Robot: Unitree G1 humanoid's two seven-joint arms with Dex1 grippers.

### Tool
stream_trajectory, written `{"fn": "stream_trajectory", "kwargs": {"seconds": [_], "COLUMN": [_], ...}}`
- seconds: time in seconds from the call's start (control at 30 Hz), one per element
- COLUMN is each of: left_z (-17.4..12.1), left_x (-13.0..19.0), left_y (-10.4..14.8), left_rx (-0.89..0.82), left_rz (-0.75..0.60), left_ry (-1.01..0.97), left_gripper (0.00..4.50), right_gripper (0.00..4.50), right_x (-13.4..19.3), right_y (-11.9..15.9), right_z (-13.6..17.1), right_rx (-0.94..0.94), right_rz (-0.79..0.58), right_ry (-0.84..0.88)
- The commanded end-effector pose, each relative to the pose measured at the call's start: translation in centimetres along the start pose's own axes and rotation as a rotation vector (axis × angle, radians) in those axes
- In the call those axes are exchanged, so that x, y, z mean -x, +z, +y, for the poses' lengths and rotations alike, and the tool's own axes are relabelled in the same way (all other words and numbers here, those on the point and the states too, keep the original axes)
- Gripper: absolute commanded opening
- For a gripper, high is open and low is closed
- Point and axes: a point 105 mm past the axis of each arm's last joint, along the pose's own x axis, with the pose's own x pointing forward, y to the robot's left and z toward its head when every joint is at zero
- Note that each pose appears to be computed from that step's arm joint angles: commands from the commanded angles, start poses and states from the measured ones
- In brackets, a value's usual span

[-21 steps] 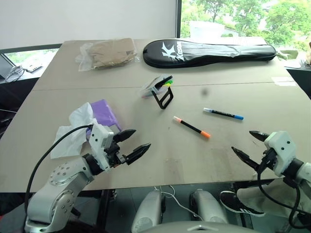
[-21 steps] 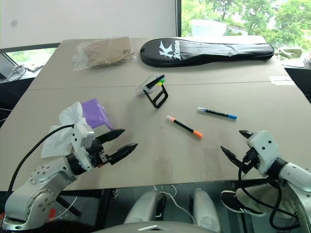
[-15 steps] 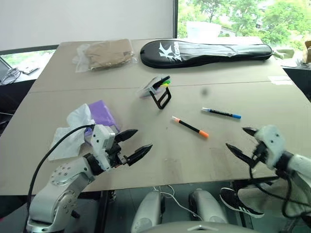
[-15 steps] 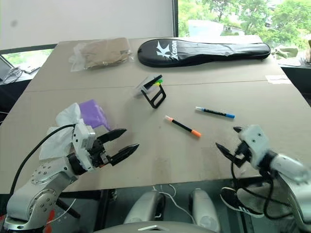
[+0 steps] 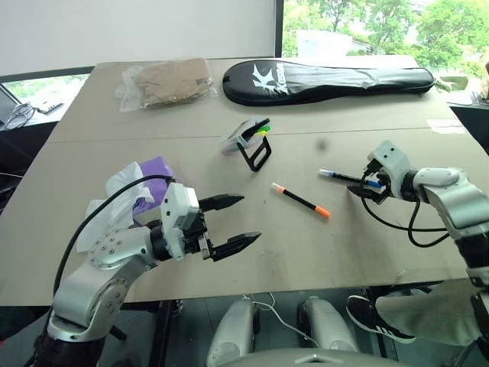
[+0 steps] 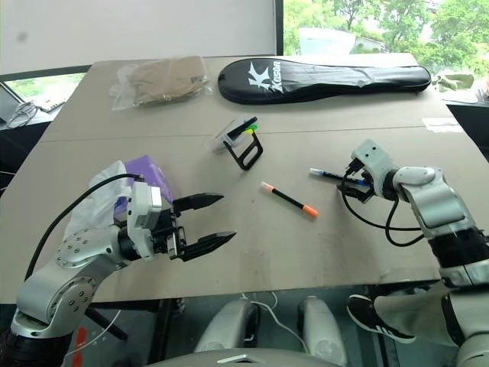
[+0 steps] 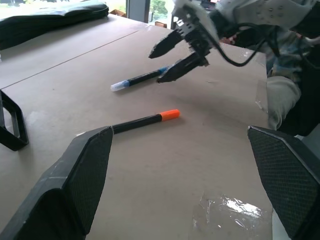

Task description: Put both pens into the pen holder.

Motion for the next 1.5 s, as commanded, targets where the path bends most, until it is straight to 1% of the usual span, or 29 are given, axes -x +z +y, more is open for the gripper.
{"fn": "stream_trajectory", "kwargs": {"seconds": [0.03, 0.07, 0.1, 0.13, 0.27, 0.3, 0.33, 0.4, 0.43, 0.53, 0.6, 0.67, 0.7, 0.77, 0.83, 0.97, 1.0, 1.03, 1.07, 1.13, 1.17, 1.23, 1.27, 1.3, 1.33, 1.37, 1.43, 1.47, 1.5], "left_z": [0.0, 0.1, 0.3, 0.6, 1.3, 1.2, 1.0, 0.9, 0.8, 0.4, 0.7, 1.7, 2.1, 2.7, 3.4, 3.7, 3.8, 3.6, 3.4, 3.4, 3.4, 3.4, 3.4, 3.5, 3.5, 3.7, 5.0, 5.5, 6.0], "left_x": [-0.4, -0.6, -0.7, -0.9, -1.4, -1.6, -1.8, -2.3, -2.6, -3.8, -4.4, -5.7, -6.2, -6.9, -7.5, -9.0, -9.1, -9.2, -9.3, -9.3, -9.2, -9.3, -9.2, -9.2, -9.0, -8.8, -8.3, -8.0, -7.7], "left_y": [0.8, 0.9, 1.3, 1.6, 2.4, 2.3, 2.0, 1.6, 1.6, 2.1, 2.1, 2.3, 2.6, 3.4, 3.8, 4.3, 4.5, 4.6, 4.7, 4.8, 4.9, 5.0, 5.0, 5.1, 5.3, 5.8, 8.0, 9.1, 10.4], "left_rx": [-0.053, -0.057, -0.062, -0.064, -0.055, -0.027, 0.008, 0.059, 0.117, 0.299, 0.369, 0.466, 0.501, 0.558, 0.599, 0.616, 0.624, 0.618, 0.613, 0.61, 0.612, 0.608, 0.603, 0.599, 0.582, 0.553, 0.499, 0.474, 0.442], "left_rz": [-0.016, -0.023, -0.038, -0.053, -0.09, -0.09, -0.066, -0.032, -0.033, -0.093, -0.102, -0.137, -0.165, -0.211, -0.231, -0.232, -0.238, -0.232, -0.225, -0.226, -0.228, -0.224, -0.222, -0.222, -0.224, -0.24, -0.318, -0.353, -0.389], "left_ry": [-0.014, -0.006, 0.01, 0.034, 0.101, 0.1, 0.1, 0.118, 0.111, 0.066, 0.079, 0.097, 0.096, 0.089, 0.088, 0.043, 0.037, 0.014, -0.003, -0.02, -0.026, -0.035, -0.036, -0.036, -0.035, -0.032, -0.004, 0.008, 0.02], "left_gripper": [4.46, 4.46, 4.5, 4.5, 4.5, 4.5, 4.5, 4.5, 4.5, 4.5, 4.5, 4.5, 4.5, 4.5, 4.5, 4.5, 3.97, 3.57, 3.34, 2.46, 1.89, 1.28, 0.88, 0.35, 0.05, 0.05, 0.0, 0.0, 0.0], "right_gripper": [4.5, 4.5, 3.88, 3.69, 2.08, 1.45, 1.12, 0.26, 0.04, 0.04, 0.04, 0.04, 0.04, 0.04, 0.04, 0.04, 0.0, 0.0, 0.0, 0.0, 0.0, 0.0, 0.0, 0.0, 0.0, 0.0, 0.95, 1.24, 1.72], "right_x": [-1.0, -1.0, -0.9, -0.8, -0.7, -0.7, -0.7, -0.5, -0.3, 0.9, 2.1, 4.4, 5.4, 6.4, 6.8, 7.2, 7.2, 7.2, 7.2, 7.1, 7.1, 7.2, 7.2, 7.3, 7.4, 7.8, 9.0, 9.6, 10.2], "right_y": [-1.6, -2.1, -2.4, -2.4, -2.7, -2.8, -2.9, -3.0, -2.7, -0.4, 1.4, 5.5, 6.6, 7.6, 8.4, 9.9, 9.9, 9.8, 9.8, 9.6, 9.5, 9.5, 9.6, 9.8, 10.0, 10.2, 10.6, 10.5, 10.3], "right_z": [-1.0, -1.0, -0.9, -1.0, -1.3, -1.3, -1.3, -1.3, -1.1, 0.2, 1.6, 5.8, 7.8, 10.3, 11.9, 13.7, 13.9, 13.8, 13.7, 13.7, 13.7, 13.8, 13.8, 13.7, 13.3, 12.9, 11.7, 11.5, 11.4], "right_rx": [0.062, 0.05, 0.022, -0.001, -0.04, -0.058, -0.07, -0.095, -0.148, -0.32, -0.38, -0.404, -0.385, -0.365, -0.357, -0.361, -0.361, -0.364, -0.37, -0.379, -0.38, -0.381, -0.382, -0.381, -0.36, -0.33, -0.347, -0.32, -0.273], "right_rz": [0.122, 0.162, 0.2, 0.221, 0.262, 0.264, 0.264, 0.253, 0.219, 0.055, -0.04, -0.212, -0.265, -0.305, -0.328, -0.389, -0.394, -0.395, -0.396, -0.396, -0.395, -0.396, -0.412, -0.428, -0.447, -0.485, -0.576, -0.592, -0.602], "right_ry": [0.037, 0.076, 0.131, 0.161, 0.203, 0.206, 0.211, 0.213, 0.223, 0.293, 0.35, 0.483, 0.526, 0.55, 0.542, 0.521, 0.516, 0.497, 0.481, 0.465, 0.462, 0.456, 0.448, 0.437, 0.406, 0.374, 0.326, 0.307, 0.281]}}
